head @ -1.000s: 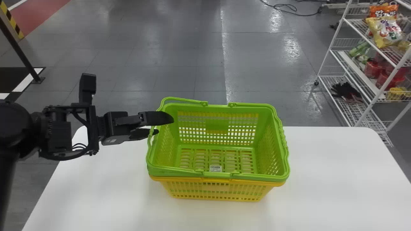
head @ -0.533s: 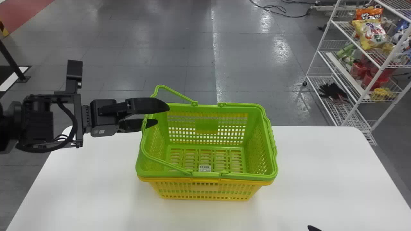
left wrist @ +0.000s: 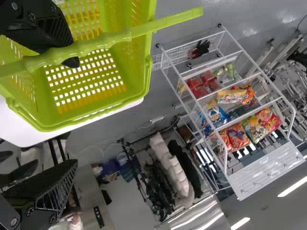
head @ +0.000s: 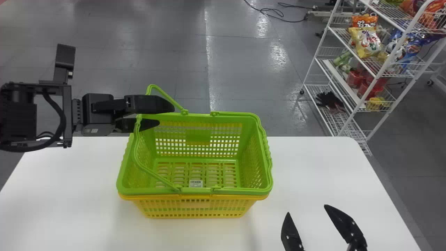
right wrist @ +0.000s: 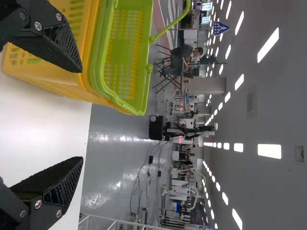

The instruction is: Grasp handle with right gripper to insert into left gripper then lift and swing left to center

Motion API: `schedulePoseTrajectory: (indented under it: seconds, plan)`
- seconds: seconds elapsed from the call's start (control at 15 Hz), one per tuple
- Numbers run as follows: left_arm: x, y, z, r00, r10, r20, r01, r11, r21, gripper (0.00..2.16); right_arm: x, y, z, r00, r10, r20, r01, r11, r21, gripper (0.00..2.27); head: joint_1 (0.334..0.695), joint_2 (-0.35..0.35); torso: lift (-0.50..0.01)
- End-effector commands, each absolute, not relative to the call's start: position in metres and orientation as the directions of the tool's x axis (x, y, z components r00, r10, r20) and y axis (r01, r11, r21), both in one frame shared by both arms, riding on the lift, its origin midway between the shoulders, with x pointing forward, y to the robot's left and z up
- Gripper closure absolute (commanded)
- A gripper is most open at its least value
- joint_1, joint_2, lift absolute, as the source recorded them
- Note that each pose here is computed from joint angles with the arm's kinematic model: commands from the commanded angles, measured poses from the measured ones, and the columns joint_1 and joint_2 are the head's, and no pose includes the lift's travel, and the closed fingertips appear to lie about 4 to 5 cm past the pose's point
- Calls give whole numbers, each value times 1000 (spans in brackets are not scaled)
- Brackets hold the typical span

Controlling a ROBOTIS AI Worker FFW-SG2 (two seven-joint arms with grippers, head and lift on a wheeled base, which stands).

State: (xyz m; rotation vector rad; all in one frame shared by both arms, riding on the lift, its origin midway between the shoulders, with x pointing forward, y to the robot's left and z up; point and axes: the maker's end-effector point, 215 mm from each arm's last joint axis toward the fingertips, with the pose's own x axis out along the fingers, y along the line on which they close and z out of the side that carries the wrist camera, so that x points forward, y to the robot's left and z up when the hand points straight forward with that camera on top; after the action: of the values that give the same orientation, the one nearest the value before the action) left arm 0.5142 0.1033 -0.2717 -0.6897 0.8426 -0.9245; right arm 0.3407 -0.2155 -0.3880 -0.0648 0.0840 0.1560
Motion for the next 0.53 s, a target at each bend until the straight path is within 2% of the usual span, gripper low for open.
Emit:
schedulePoseTrajectory:
  seconds: [0.0, 0.07, 0.13, 0.2, 0.27, 0.33, 0.47]
  plan:
    - [512, 88, -266, 317, -896, -311, 416, 426, -803, 103, 360, -230, -387, 984, 126, -124, -136, 988, -72, 336, 695, -145, -93]
    - [509, 80, -264, 299, -903, -308, 421, 415, -807, 103, 368, -237, -383, 986, 112, -124, -122, 989, -80, 471, 695, -156, -93]
    - [507, 75, -263, 291, -906, -308, 425, 410, -807, 103, 376, -244, -382, 986, 100, -136, -112, 990, -85, 724, 695, -167, -93]
    - [506, 67, -262, 278, -909, -311, 434, 407, -804, 103, 381, -248, -380, 986, 92, -136, -105, 990, -90, 1143, 695, -179, -93]
    - [505, 64, -263, 275, -910, -311, 434, 406, -804, 103, 387, -254, -379, 987, 77, -144, -92, 991, -94, 1727, 695, -203, -93]
    - [505, 63, -263, 272, -911, -311, 434, 404, -805, 103, 392, -257, -378, 987, 65, -147, -80, 992, -101, 2081, 695, -214, -93]
    - [505, 63, -265, 273, -909, -314, 432, 407, -805, 103, 401, -257, -380, 985, 61, -163, -82, 989, -125, 2253, 695, -232, -93]
